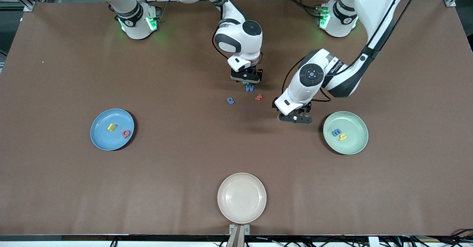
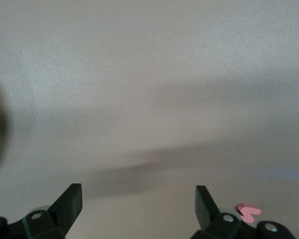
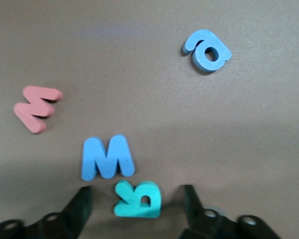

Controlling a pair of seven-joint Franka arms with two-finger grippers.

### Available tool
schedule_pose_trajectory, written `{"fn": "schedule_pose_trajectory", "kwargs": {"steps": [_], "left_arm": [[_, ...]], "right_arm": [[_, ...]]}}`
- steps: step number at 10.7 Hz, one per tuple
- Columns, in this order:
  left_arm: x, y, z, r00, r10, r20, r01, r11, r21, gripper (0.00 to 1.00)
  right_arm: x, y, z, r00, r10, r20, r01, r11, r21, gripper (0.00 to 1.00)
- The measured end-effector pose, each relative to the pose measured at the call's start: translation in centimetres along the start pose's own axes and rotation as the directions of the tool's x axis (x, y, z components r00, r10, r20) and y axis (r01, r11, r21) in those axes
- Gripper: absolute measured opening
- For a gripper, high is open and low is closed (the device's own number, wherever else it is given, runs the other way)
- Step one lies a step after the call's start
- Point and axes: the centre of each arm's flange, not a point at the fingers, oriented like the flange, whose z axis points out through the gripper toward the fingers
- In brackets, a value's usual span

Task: Sort uppercase to blue plate, lowercase to green plate
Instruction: 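Grasp teal R with the right gripper and place it on blue plate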

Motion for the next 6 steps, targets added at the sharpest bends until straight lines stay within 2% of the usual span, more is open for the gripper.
{"fn": "schedule_pose_trajectory", "kwargs": {"steps": [2, 3, 6], "left_arm": [[0.02, -0.03, 0.0, 1.0, -0.001, 0.0, 0.001, 1.0, 0.0, 1.0], [0.02, -0.04, 0.0, 1.0, -0.001, 0.0, 0.001, 1.0, 0.0, 1.0], [0.02, -0.06, 0.0, 1.0, -0.001, 0.0, 0.001, 1.0, 0.0, 1.0]], "right_arm": [[-0.11, -0.27, -0.51, 1.0, 0.013, 0.0, -0.013, 1.0, 0.011, 0.44], [-0.1, -0.28, -0.54, 1.0, 0.015, 0.0, -0.015, 1.0, 0.011, 0.38], [0.73, -0.11, -0.67, 1.0, 0.028, -0.001, -0.028, 1.0, 0.012, 0.38]]}}
